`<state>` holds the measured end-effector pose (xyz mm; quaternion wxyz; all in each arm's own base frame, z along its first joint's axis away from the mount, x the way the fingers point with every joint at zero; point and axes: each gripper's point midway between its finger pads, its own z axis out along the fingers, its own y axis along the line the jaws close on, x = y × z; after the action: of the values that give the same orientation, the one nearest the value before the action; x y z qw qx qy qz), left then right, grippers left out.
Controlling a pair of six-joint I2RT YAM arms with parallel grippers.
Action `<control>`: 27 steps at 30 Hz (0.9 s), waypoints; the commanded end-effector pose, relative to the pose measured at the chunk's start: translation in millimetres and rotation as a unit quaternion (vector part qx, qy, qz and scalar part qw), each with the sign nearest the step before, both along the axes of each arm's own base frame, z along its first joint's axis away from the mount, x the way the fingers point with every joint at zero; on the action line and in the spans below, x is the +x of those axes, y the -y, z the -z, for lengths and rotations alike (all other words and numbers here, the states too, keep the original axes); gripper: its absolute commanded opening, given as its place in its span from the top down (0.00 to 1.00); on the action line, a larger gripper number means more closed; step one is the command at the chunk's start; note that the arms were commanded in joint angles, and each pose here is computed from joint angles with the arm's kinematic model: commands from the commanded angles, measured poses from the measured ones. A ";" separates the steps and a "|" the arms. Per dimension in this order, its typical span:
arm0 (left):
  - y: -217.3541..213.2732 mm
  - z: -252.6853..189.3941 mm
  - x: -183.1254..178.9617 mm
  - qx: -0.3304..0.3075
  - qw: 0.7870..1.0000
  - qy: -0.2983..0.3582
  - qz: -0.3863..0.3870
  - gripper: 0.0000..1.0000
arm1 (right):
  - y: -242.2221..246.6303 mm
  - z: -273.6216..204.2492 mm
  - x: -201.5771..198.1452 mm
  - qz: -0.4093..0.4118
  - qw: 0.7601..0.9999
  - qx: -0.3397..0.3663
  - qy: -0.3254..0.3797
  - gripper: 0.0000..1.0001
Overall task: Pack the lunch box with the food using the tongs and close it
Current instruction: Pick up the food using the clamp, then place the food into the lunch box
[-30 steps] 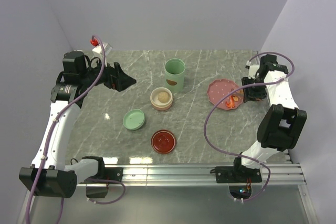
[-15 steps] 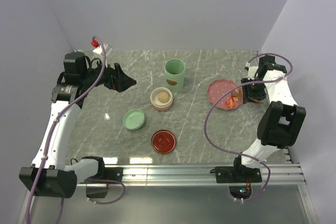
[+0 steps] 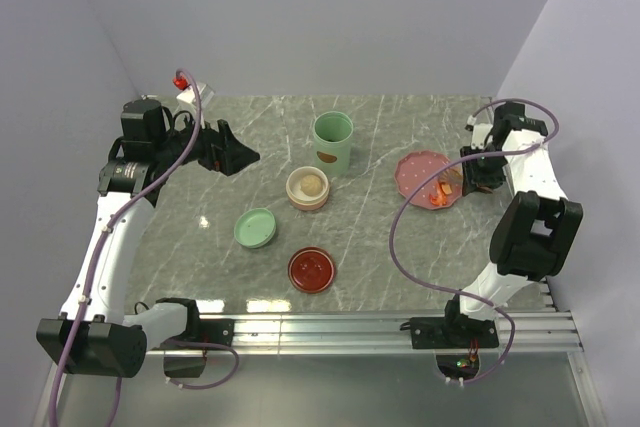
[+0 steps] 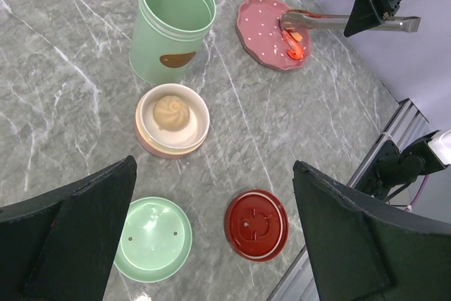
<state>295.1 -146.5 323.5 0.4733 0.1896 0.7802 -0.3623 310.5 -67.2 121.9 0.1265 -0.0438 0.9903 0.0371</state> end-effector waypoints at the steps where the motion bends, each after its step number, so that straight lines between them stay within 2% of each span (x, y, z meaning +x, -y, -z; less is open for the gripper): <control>1: -1.1 -13.4 -1.1 0.000 0.999 0.032 0.001 0.01 | -6.6 -36.4 8.6 -0.006 0.999 0.007 0.048 0.60; 10: -1.0 -13.5 -0.5 0.000 1.000 0.031 0.001 0.01 | -9.9 -56.5 11.2 -0.009 0.997 0.012 0.071 0.61; 15: -0.6 -13.5 -0.5 -0.001 1.000 0.031 0.002 0.01 | -24.5 -76.7 15.8 -0.026 0.994 0.039 0.097 0.61; 23: 0.0 -13.7 0.6 -0.002 1.000 0.026 0.005 0.01 | -77.8 -119.8 32.3 -0.094 0.981 0.069 0.153 0.61; 27: 0.5 -11.6 2.0 -0.004 1.000 0.023 0.005 0.00 | -114.3 -151.2 48.6 -0.133 0.966 0.077 0.208 0.60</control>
<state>295.2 -146.6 323.5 0.4732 0.1896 0.7802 -0.3626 353.7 17.8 223.2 0.2508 -0.1445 0.9515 0.1042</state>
